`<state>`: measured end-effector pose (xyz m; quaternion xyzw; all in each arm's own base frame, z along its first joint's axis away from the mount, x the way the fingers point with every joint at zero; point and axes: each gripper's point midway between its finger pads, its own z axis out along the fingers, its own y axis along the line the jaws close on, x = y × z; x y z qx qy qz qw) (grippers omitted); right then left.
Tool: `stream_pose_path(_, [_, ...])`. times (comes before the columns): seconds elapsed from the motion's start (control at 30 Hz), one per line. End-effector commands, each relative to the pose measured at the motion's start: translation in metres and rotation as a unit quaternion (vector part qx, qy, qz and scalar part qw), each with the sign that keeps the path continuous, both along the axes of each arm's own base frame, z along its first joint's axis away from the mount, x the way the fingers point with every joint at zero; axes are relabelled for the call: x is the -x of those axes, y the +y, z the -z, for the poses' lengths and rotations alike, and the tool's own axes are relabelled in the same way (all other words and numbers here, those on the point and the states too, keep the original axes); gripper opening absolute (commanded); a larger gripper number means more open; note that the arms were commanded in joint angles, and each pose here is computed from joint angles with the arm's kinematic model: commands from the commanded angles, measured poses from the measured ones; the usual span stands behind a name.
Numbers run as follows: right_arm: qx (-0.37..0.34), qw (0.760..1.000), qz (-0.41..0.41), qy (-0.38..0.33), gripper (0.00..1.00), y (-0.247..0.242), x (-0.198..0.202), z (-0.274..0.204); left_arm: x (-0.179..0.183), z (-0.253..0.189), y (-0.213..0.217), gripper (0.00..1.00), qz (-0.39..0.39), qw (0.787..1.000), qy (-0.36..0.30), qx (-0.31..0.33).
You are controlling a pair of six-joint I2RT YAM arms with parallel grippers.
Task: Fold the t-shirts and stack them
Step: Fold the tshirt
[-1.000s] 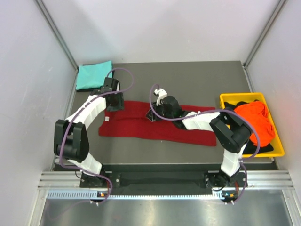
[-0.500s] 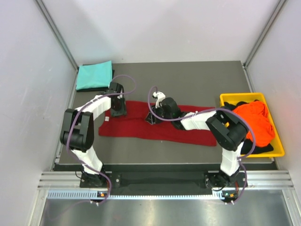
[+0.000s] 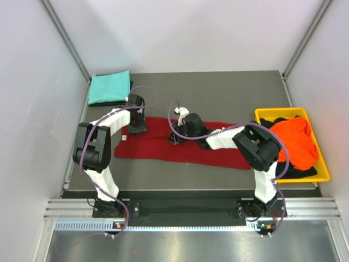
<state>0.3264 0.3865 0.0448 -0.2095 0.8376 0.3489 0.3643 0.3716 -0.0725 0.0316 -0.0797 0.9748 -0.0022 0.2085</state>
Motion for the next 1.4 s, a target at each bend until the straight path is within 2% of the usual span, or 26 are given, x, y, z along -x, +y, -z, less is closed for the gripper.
stream_pose_path(0.0, [-0.032, 0.999, -0.018, -0.033, 0.34, 0.018, -0.01, -0.02, -0.017, -0.005, 0.004, 0.48, -0.005, 1.0, -0.022, -0.011])
stream_pose_path(0.17, [-0.029, 0.999, -0.017, -0.033, 0.29, 0.019, -0.012, -0.016, -0.019, 0.001, 0.008, 0.48, -0.007, 1.0, -0.016, -0.024])
stream_pose_path(0.23, [-0.026, 0.999, -0.02, -0.038, 0.17, 0.018, -0.012, -0.016, -0.019, 0.005, 0.009, 0.48, -0.008, 1.0, -0.01, -0.026])
stream_pose_path(0.27, [-0.024, 0.999, -0.021, -0.042, 0.0, 0.018, -0.012, -0.017, -0.02, 0.006, 0.01, 0.48, -0.009, 0.999, -0.01, -0.031])
stream_pose_path(0.3, [-0.016, 0.999, -0.01, -0.047, 0.0, 0.012, -0.013, -0.017, -0.021, 0.006, 0.012, 0.48, -0.01, 0.999, -0.01, -0.035])
stream_pose_path(0.4, [0.007, 0.998, 0.003, -0.06, 0.0, -0.002, -0.016, -0.017, -0.024, 0.008, 0.02, 0.48, -0.014, 0.998, -0.011, -0.06])
stream_pose_path(0.73, [0.032, 0.997, 0.008, -0.071, 0.0, -0.014, -0.015, -0.015, -0.029, 0.004, 0.031, 0.49, -0.012, 0.996, -0.014, -0.085])
stream_pose_path(0.9, [0.024, 0.998, -0.009, -0.058, 0.01, -0.006, -0.011, -0.018, -0.023, -0.002, 0.027, 0.49, -0.002, 0.997, -0.009, -0.073])
stream_pose_path(1.0, [0.015, 0.999, -0.004, -0.04, 0.16, -0.004, -0.009, -0.028, -0.022, -0.023, 0.01, 0.51, 0.019, 0.999, -0.016, -0.027])
stream_pose_path(1.03, [0.013, 0.999, 0.004, -0.034, 0.26, -0.007, -0.01, -0.031, -0.02, -0.03, 0.007, 0.52, 0.024, 0.999, -0.017, -0.018])
stream_pose_path(1.07, [0.015, 1.0, 0.009, -0.023, 0.29, -0.012, -0.007, -0.03, -0.023, -0.042, 0.005, 0.52, 0.026, 0.999, -0.028, -0.012])
stream_pose_path(1.23, [-0.006, 0.999, 0.03, -0.024, 0.35, -0.03, 0.007, -0.067, -0.04, -0.063, 0.01, 0.54, 0.018, 0.997, -0.072, -0.02])
stream_pose_path(1.3, [0.014, 0.998, 0.06, -0.023, 0.35, -0.047, 0.005, -0.074, -0.048, -0.06, 0.001, 0.55, 0.03, 0.996, -0.079, 0.005])
stream_pose_path(1.37, [0.042, 0.994, 0.102, -0.015, 0.29, -0.072, -0.002, -0.074, -0.058, -0.053, -0.006, 0.56, 0.037, 0.995, -0.086, 0.019])
